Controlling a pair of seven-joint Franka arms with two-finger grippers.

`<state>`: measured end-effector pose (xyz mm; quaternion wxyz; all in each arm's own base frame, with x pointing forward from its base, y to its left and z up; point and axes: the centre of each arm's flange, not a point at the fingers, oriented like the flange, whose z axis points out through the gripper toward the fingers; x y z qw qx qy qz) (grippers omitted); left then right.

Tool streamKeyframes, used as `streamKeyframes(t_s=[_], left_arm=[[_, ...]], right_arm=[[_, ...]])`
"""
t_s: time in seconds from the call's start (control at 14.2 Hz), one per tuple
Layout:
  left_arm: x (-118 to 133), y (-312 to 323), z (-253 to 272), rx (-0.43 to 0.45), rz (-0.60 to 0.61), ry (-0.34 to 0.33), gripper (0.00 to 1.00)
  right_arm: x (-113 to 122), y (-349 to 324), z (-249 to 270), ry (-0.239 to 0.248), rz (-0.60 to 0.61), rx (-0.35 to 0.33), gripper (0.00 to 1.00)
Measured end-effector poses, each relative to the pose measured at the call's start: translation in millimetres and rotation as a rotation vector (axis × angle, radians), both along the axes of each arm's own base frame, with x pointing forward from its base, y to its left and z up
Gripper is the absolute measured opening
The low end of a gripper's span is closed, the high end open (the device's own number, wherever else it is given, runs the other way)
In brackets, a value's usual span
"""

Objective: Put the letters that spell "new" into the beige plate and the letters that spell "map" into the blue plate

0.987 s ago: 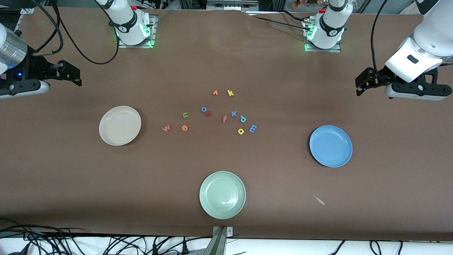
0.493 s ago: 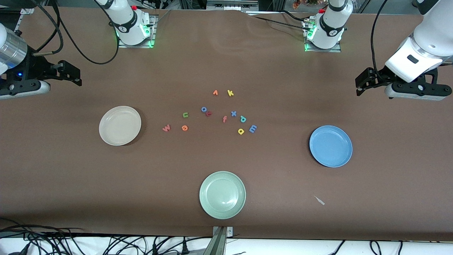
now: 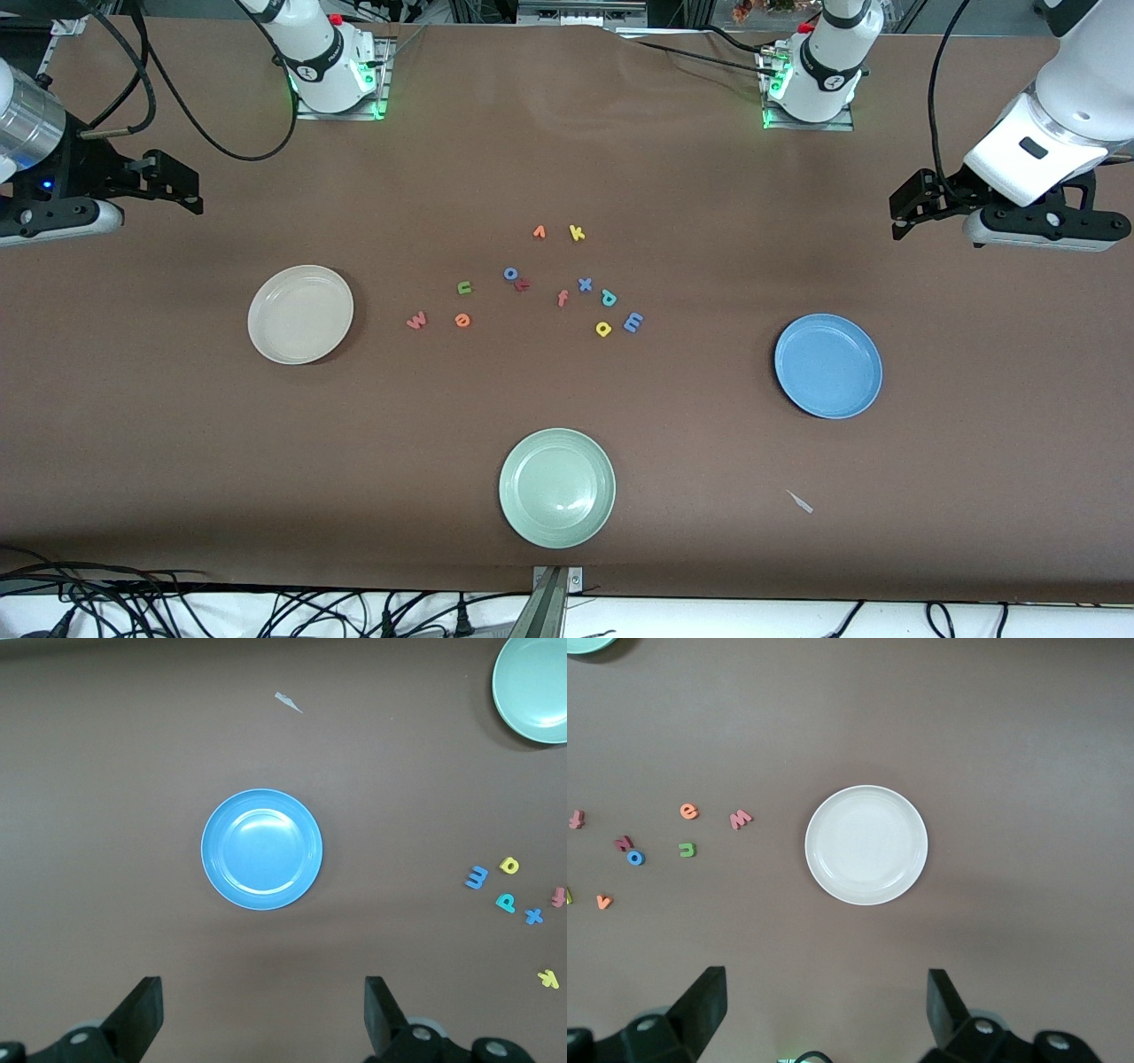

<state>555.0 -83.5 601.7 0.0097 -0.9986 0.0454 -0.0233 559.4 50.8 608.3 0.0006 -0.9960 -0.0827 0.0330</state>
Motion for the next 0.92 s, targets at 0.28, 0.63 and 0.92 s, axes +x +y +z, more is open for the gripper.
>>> streamKeyframes(t_s=[0.28,0.63,0.92], left_arm=[[0,0,0,0.0,0.0,0.0,1.0],[-1,-8,0,0.0,-0.015,0.0,1.0],[-5,-39,-6,0.002,-0.07,0.014,1.0]], right_arm=[[-4,-1,8,-0.01,0.0,0.002,1.0],[-8,1,14,-0.021,0.004,0.005,1.0],[-9,15,14,-0.021,0.026,0.007,1.0]])
